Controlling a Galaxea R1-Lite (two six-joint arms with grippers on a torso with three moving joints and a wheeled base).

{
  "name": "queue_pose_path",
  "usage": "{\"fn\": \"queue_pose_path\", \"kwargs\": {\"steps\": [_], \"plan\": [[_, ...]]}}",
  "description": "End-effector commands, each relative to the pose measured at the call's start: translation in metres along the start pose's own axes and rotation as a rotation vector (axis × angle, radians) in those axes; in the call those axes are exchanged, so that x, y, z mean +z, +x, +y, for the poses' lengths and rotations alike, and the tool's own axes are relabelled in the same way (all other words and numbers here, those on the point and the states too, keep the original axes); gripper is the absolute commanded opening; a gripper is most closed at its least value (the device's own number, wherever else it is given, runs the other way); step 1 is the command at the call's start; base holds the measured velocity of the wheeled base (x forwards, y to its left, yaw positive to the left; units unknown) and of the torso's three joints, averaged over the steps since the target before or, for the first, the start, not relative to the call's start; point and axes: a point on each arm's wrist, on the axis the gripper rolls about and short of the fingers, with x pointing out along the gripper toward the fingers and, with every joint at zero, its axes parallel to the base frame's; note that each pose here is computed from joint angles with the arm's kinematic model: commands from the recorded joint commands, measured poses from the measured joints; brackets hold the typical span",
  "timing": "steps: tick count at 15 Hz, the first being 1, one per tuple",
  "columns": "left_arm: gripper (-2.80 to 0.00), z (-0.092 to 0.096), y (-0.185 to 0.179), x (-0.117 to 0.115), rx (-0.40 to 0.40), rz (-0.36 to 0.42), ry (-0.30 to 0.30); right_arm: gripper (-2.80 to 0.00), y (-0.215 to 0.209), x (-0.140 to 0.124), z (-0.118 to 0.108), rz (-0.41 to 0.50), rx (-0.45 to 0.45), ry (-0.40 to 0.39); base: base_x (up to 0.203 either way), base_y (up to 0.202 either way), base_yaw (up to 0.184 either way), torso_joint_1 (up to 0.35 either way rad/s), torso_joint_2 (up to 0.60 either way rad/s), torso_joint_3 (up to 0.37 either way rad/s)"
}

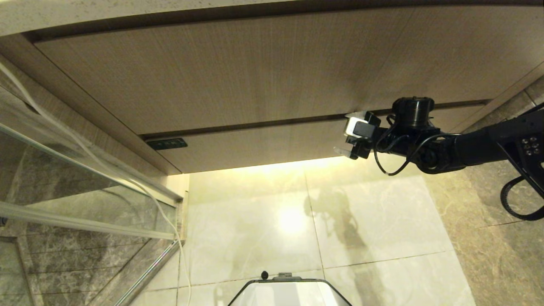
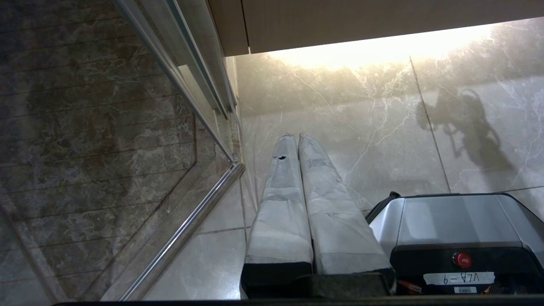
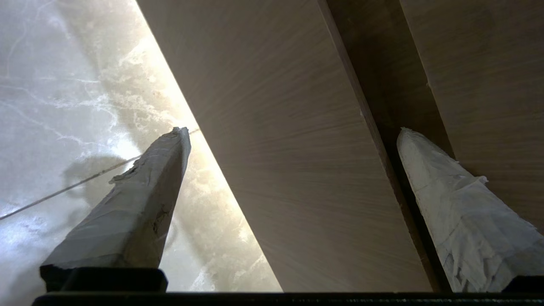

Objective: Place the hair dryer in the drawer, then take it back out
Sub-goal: Pull open the drawer

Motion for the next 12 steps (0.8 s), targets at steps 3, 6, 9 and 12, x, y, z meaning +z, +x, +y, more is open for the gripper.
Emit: {"fn": "queue_pose_path", "kwargs": {"steps": [3, 6, 9, 12], "plan": [[-2.80, 0.000, 0.000, 0.000, 0.000, 0.000, 0.000, 0.00, 0.005, -0.008, -0.003, -0.019, -0.059, 0.015, 0.000, 0.000, 0.000, 0.000, 0.00, 0.000], [-2.80, 0.000, 0.000, 0.000, 0.000, -0.001, 0.000, 0.00, 0.004, -0.016, -0.005, -0.004, -0.068, 0.025, 0.000, 0.000, 0.000, 0.000, 0.00, 0.000], [-2.80, 0.000, 0.000, 0.000, 0.000, 0.000, 0.000, 0.00, -0.002, -0.022, -0.003, 0.030, -0.031, 0.052, 0.000, 0.000, 0.000, 0.000, 0.00, 0.000], [-2.80, 0.000, 0.000, 0.000, 0.000, -0.001, 0.000, 0.00, -0.006, -0.029, 0.003, 0.129, 0.031, 0.089, 0.000, 0.000, 0.000, 0.000, 0.00, 0.000]]}}
